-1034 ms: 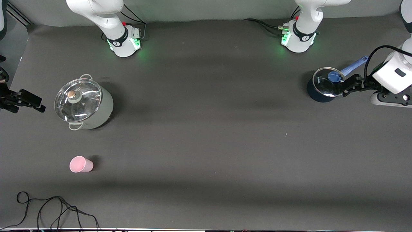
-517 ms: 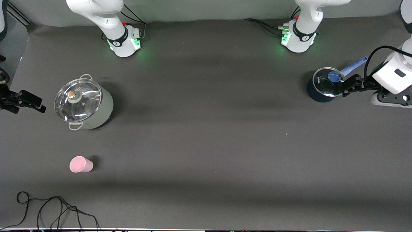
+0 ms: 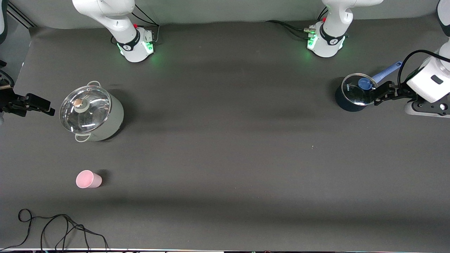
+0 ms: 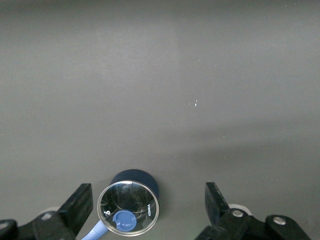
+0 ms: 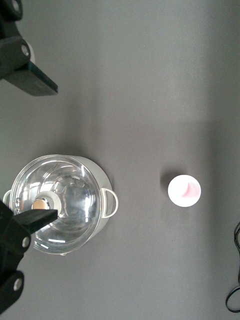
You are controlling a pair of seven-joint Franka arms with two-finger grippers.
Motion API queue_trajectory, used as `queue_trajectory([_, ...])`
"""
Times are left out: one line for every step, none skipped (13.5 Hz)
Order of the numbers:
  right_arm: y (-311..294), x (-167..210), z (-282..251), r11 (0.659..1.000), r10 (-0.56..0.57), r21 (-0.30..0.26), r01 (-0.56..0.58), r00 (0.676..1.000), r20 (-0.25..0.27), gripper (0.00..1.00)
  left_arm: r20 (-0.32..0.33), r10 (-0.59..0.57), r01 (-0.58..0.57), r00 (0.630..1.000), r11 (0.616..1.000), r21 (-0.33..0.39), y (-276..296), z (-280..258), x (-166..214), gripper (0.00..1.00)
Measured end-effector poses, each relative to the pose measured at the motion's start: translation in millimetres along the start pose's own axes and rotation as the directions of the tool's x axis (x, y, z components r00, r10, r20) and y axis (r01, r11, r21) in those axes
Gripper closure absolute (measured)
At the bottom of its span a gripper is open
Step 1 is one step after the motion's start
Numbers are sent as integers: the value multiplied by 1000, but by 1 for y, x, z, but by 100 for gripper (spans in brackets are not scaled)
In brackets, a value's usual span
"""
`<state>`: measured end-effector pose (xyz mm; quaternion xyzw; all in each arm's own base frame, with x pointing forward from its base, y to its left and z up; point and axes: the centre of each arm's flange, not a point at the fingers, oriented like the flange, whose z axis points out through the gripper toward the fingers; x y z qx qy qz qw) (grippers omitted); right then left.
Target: Transfer pink cup from left to right arm
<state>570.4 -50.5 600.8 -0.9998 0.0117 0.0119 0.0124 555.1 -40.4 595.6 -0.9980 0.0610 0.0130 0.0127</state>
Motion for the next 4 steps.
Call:
queue_trajectory([0,0,0,1000,0,0,0,1000,0,1,0,0,0,1000,1000,0,0,0,0,0])
queue_trajectory([0,0,0,1000,0,0,0,1000,0,0,0,0,0,1000,1000,0,0,0,0,0])
queue_trajectory([0,0,0,1000,0,0,0,1000,-1,0,0,0,0,1000,1000,0,0,0,0,0])
queue_trajectory([0,0,0,1000,0,0,0,1000,-1,0,0,0,0,1000,1000,0,0,0,0,0])
